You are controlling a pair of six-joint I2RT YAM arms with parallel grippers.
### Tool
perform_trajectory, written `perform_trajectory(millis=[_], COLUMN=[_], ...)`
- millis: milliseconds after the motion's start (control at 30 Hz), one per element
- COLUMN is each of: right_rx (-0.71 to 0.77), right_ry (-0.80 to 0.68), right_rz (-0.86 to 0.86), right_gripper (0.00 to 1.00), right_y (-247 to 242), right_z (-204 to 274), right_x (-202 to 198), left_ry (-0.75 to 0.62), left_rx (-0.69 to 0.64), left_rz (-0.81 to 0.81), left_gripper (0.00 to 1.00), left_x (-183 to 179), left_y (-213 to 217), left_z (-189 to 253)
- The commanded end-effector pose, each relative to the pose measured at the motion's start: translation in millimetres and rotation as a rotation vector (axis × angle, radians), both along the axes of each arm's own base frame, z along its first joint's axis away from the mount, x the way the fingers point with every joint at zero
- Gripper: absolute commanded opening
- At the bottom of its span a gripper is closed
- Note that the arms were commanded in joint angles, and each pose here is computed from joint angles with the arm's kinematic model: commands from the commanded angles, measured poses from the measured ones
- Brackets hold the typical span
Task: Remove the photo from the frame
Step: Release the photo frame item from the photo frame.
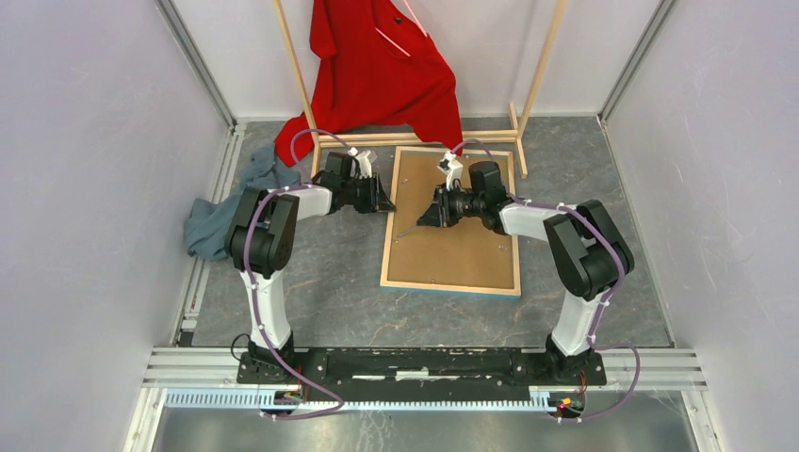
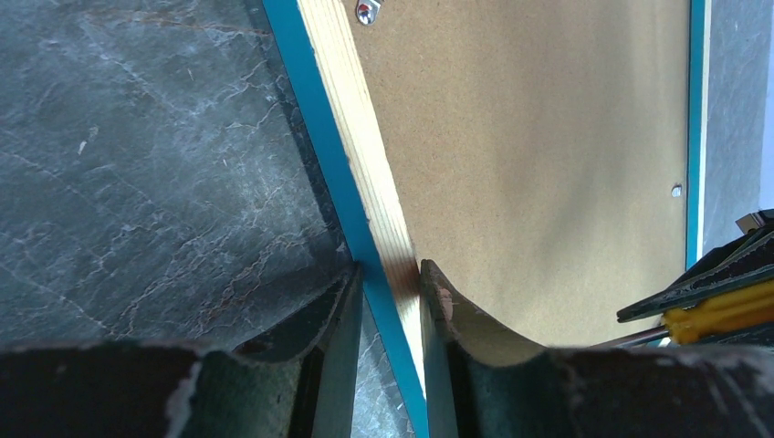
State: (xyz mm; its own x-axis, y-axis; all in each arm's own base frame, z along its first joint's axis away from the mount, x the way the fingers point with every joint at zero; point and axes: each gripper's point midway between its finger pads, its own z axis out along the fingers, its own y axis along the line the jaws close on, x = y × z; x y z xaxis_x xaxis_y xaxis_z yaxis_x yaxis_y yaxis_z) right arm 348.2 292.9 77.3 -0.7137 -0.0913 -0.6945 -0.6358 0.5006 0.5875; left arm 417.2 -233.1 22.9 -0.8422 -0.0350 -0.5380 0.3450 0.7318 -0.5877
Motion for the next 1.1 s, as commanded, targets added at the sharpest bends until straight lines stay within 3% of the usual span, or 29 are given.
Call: perform_trajectory(millis=[0,1067], right_rx=[0.027,0.056], right_ry=[-0.029,0.082], right_rz=[0.020,0.068], right_gripper=[0.00,0.00], right_y=[9.9,19.4], right_z=[10.1,0.2], right_x=[7.6,-1.4], left_ry=[0.083,0.082], left_rx=[0.168,0.165], left_rz=[0.046,0.046], left_gripper=[0.36,0.36], left_x=[-11.6,-11.1], left_y=[30.0,30.0], left_z=[-54.0,-53.6])
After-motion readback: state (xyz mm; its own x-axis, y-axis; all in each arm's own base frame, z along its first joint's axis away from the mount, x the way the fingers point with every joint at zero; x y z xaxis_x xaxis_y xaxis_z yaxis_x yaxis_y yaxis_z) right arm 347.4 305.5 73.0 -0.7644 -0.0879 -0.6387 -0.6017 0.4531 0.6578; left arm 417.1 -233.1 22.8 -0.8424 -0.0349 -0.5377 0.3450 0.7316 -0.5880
